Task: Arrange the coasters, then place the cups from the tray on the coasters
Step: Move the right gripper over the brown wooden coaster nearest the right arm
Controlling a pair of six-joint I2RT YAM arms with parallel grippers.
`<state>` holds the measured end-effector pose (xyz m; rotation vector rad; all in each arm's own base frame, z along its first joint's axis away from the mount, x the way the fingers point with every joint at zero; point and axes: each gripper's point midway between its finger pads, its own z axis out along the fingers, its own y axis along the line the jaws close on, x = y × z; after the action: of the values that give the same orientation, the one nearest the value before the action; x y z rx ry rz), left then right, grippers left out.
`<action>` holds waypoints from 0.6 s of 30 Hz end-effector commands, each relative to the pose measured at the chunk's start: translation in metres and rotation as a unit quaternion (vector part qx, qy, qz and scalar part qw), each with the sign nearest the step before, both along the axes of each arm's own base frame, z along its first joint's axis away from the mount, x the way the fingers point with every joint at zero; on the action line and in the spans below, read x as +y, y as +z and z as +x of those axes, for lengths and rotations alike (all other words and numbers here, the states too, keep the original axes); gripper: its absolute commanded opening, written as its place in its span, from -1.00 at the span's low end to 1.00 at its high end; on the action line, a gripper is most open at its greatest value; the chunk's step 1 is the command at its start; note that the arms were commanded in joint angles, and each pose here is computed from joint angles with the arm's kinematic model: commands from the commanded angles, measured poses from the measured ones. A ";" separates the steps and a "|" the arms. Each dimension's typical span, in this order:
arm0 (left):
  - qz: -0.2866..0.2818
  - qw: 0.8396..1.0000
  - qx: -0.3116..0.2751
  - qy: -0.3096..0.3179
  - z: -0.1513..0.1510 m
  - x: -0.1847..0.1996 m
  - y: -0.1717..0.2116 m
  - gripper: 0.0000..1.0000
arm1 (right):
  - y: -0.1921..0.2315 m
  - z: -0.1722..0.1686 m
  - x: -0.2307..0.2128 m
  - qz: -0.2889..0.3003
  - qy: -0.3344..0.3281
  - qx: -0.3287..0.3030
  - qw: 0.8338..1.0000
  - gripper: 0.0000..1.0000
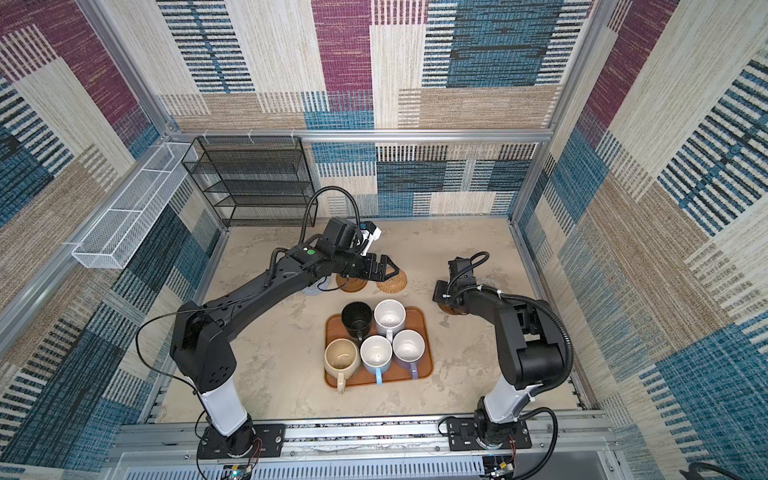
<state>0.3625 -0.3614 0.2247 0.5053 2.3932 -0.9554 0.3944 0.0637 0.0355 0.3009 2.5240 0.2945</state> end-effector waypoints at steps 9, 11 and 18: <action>0.010 0.999 -0.018 0.025 0.012 0.004 0.006 0.94 | -0.018 0.014 0.026 0.041 0.042 0.012 0.998 0.20; 0.014 0.999 -0.020 0.030 0.014 0.005 0.005 0.94 | -0.016 0.019 0.031 0.045 0.048 0.009 0.998 0.20; 0.025 0.999 -0.022 0.034 0.019 0.006 0.000 0.94 | -0.017 0.040 0.053 0.053 0.068 0.008 0.996 0.19</action>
<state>0.3778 -0.3578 0.2230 0.4571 2.3887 -0.8842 0.4511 0.1085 0.0381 0.1637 2.4423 0.4475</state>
